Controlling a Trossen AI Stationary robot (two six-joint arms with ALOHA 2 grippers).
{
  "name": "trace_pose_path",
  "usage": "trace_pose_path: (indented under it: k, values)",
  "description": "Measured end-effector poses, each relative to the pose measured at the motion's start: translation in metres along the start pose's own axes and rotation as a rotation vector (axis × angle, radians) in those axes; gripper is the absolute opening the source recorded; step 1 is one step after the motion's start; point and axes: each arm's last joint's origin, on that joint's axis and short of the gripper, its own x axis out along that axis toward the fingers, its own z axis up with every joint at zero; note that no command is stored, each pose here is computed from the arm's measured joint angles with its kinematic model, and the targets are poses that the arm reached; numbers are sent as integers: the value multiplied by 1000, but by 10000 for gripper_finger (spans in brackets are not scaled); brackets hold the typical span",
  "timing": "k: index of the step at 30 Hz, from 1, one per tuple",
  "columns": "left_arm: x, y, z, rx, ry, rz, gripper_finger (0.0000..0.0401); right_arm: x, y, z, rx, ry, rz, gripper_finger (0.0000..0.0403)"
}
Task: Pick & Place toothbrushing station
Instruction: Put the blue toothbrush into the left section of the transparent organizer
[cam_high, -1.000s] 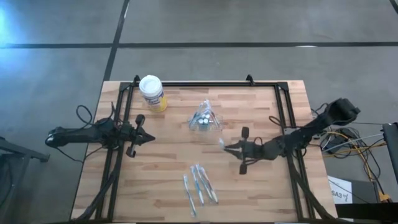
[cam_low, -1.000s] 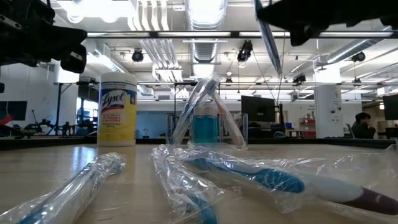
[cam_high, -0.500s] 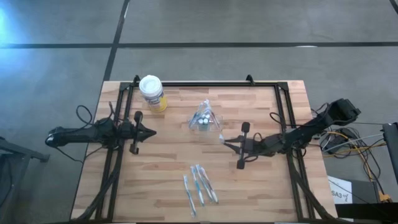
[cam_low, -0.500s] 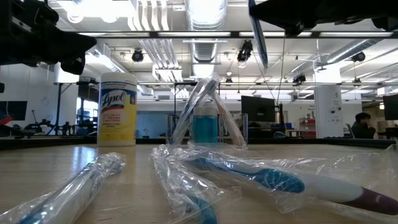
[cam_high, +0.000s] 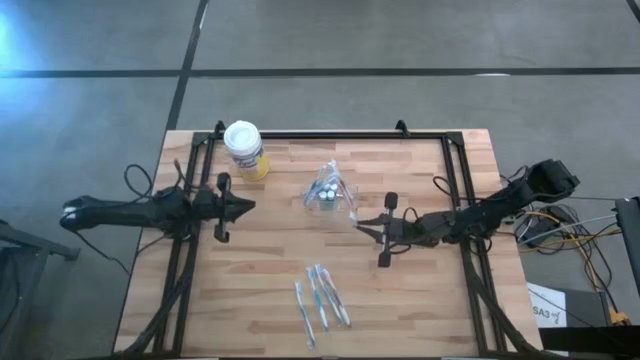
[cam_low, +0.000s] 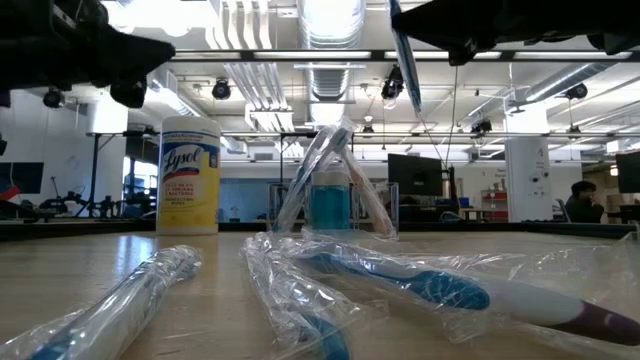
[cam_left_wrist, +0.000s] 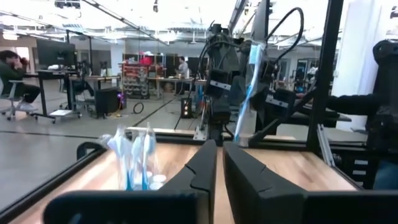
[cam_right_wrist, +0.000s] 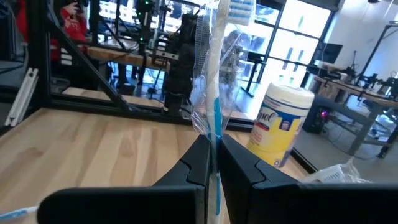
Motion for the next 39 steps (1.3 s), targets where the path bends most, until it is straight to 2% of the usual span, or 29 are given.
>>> trace_pose_path:
  k: [11,16,19,23,26,29,34,39]
  values:
    - [52,-7,39,53,99,-60,117,1,0,4,-17,-10,1,18]
    - [86,-12,50,62,163,-137,166,1,0,4,-18,-10,1,18]
    - [108,-15,63,86,142,-197,183,1,0,4,-19,-10,1,18]
    - [137,-18,62,120,179,-234,187,1,0,3,-25,-9,-1,18]
    - [159,-20,66,145,138,-235,186,1,0,3,-29,-8,-2,18]
    - [180,-21,60,164,137,-237,186,1,0,3,-33,-8,-2,18]
    - [207,-23,56,169,127,-245,187,1,0,3,-40,-7,-3,18]
    - [229,-25,53,164,139,-300,188,1,0,3,-58,-5,-4,18]
